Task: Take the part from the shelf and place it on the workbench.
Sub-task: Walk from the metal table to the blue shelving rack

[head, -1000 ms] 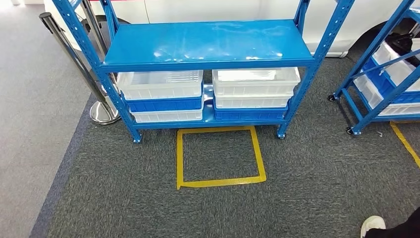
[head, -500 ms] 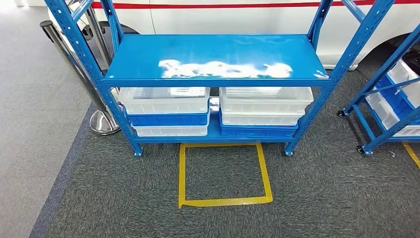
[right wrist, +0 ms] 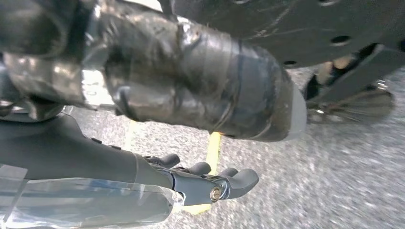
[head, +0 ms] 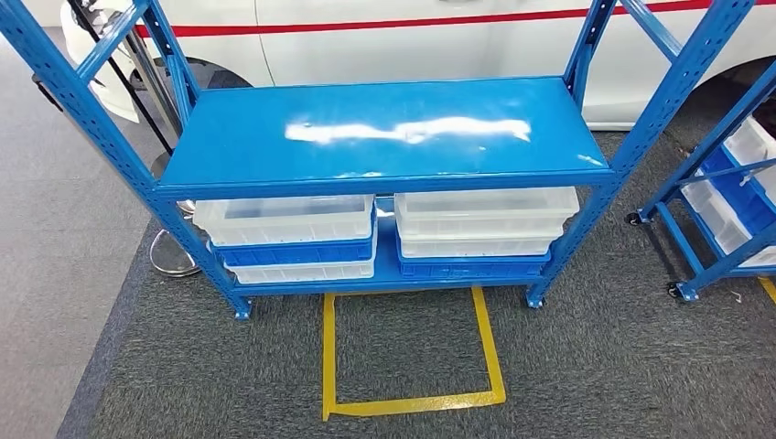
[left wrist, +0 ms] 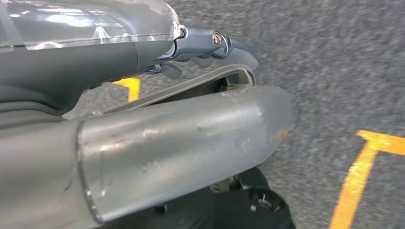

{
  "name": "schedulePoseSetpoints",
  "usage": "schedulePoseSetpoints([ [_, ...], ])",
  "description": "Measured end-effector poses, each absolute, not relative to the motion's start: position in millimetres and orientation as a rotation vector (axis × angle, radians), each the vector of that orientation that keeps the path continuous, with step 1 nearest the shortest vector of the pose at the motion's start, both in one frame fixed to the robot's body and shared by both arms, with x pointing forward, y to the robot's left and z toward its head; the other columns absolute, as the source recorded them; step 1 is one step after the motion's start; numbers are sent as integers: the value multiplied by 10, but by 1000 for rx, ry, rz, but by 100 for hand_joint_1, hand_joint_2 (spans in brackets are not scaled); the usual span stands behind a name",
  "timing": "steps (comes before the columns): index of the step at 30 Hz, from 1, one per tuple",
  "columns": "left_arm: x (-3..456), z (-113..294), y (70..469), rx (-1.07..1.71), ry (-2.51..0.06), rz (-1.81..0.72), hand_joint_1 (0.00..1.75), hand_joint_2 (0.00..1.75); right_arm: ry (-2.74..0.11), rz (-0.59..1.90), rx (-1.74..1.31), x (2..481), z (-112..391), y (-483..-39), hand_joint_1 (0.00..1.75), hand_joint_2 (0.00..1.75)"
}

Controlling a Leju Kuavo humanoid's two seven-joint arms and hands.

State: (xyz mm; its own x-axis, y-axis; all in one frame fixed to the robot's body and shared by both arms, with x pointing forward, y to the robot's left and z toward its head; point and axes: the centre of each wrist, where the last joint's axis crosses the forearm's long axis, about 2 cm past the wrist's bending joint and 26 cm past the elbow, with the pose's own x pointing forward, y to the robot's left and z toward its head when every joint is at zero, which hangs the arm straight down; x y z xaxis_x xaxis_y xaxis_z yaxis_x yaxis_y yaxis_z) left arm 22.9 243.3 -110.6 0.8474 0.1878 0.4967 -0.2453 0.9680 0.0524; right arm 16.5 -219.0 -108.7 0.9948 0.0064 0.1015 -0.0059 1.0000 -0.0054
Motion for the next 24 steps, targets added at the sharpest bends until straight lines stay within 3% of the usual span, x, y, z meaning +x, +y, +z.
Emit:
schedulePoseSetpoints([
  [22,302,-1096,2389,105,-514,200,0,0,-86,-68,-49,221,-1080,-2185,0,0],
  [24,291,-1098,2398,105,-512,193,0,0,-83,-69,-50,222,-1080,-2185,0,87],
])
